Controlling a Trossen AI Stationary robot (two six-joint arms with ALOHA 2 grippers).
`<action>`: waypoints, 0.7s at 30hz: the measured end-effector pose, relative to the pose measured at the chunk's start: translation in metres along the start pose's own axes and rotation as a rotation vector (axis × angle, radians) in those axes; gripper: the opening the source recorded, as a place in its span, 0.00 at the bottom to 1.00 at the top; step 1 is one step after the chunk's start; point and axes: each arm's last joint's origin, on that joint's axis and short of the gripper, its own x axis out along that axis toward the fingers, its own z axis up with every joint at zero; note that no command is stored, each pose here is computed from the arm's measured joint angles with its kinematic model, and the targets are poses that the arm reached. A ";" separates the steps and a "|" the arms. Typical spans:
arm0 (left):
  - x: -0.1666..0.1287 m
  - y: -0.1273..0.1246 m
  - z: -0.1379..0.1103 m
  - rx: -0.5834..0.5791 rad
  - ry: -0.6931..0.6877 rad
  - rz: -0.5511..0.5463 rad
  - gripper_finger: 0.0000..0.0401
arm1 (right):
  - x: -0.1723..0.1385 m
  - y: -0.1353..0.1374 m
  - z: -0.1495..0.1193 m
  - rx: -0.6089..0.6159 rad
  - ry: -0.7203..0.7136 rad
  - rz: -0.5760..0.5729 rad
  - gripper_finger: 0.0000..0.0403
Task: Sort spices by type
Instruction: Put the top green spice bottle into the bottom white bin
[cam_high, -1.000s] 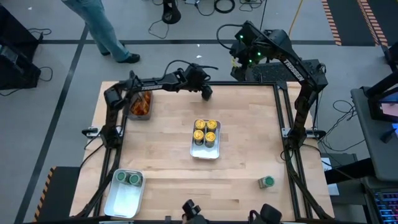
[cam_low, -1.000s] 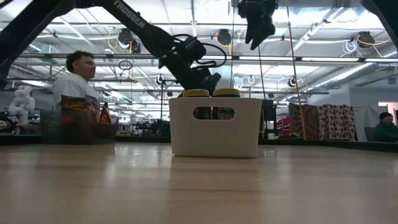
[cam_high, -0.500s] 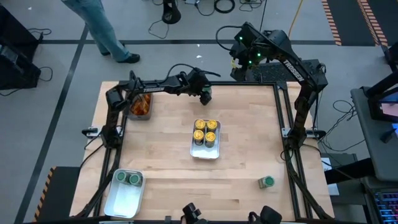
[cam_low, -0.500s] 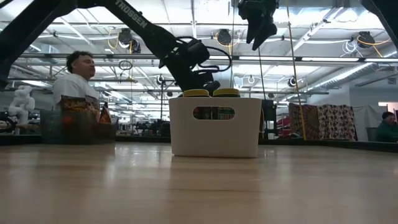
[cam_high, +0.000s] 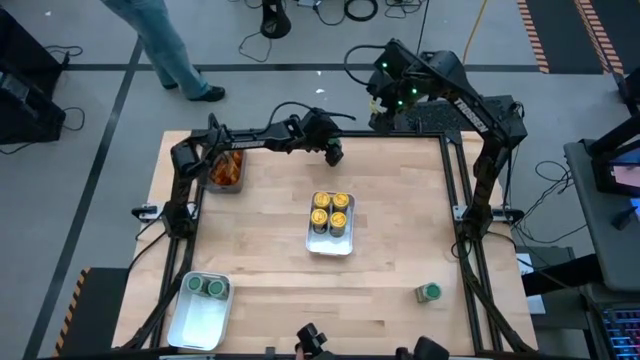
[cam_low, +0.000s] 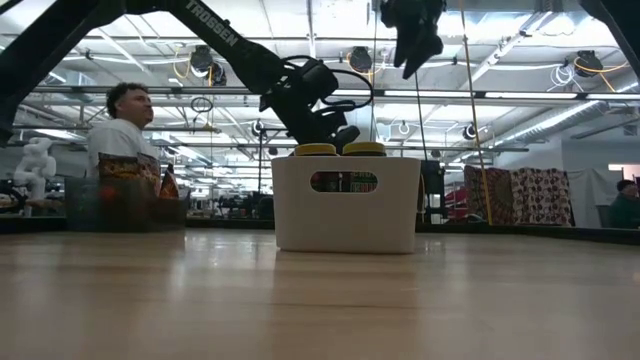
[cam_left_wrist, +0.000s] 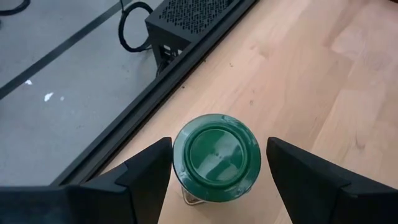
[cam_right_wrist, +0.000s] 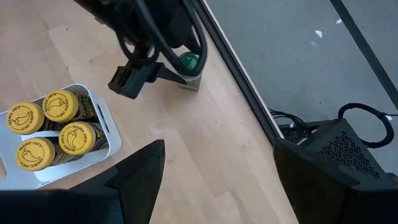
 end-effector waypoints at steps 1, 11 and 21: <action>0.000 0.000 0.000 0.000 -0.001 0.000 0.66 | 0.000 0.001 0.000 -0.004 0.000 0.002 0.70; 0.007 0.000 -0.006 -0.001 0.031 0.005 0.66 | 0.000 0.007 0.001 -0.018 0.000 0.010 0.70; 0.015 0.000 -0.011 -0.052 0.035 0.005 0.66 | 0.000 0.007 0.001 -0.015 0.000 0.010 0.70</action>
